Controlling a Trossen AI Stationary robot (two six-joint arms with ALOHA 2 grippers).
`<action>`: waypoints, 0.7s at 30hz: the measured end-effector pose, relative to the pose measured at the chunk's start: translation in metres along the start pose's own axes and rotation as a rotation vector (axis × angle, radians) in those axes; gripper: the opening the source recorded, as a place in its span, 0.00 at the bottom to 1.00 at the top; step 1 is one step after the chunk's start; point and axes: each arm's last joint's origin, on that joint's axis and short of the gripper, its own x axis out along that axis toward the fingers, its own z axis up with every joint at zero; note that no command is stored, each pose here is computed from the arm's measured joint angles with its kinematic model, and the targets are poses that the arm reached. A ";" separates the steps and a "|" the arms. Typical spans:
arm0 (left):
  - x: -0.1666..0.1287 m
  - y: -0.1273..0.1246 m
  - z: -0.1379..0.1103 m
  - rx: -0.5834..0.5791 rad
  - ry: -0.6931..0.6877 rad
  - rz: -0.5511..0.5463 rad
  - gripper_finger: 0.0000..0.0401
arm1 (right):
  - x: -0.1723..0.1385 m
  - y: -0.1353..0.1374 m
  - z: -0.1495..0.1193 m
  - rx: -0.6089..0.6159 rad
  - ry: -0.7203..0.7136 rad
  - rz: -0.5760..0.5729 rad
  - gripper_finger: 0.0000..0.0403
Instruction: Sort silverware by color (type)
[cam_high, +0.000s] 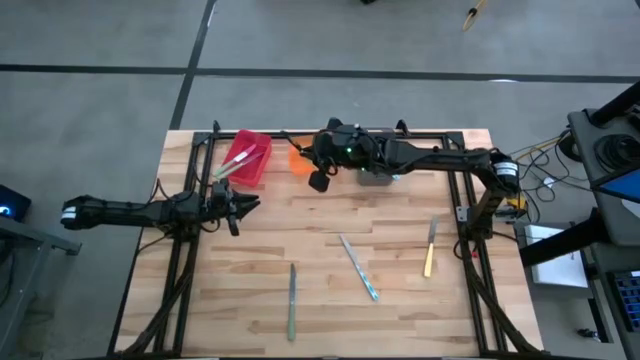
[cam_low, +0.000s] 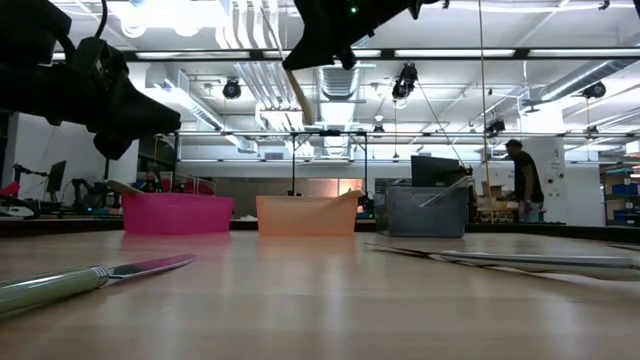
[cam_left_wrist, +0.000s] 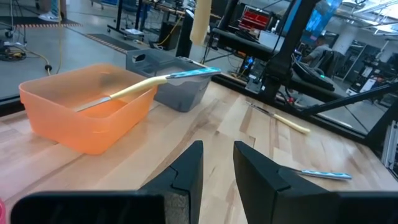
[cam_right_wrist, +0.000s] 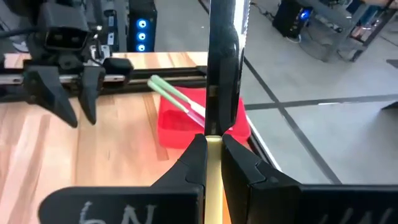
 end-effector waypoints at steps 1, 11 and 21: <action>0.000 0.000 0.000 0.000 0.001 0.000 0.18 | -0.001 -0.003 0.001 0.001 0.013 -0.005 0.04; 0.001 0.000 -0.001 0.002 0.011 0.004 0.18 | 0.000 -0.050 0.008 0.087 0.346 -0.070 0.04; 0.001 0.000 -0.002 -0.013 0.017 0.006 0.18 | 0.022 -0.088 0.001 0.069 0.703 -0.085 0.04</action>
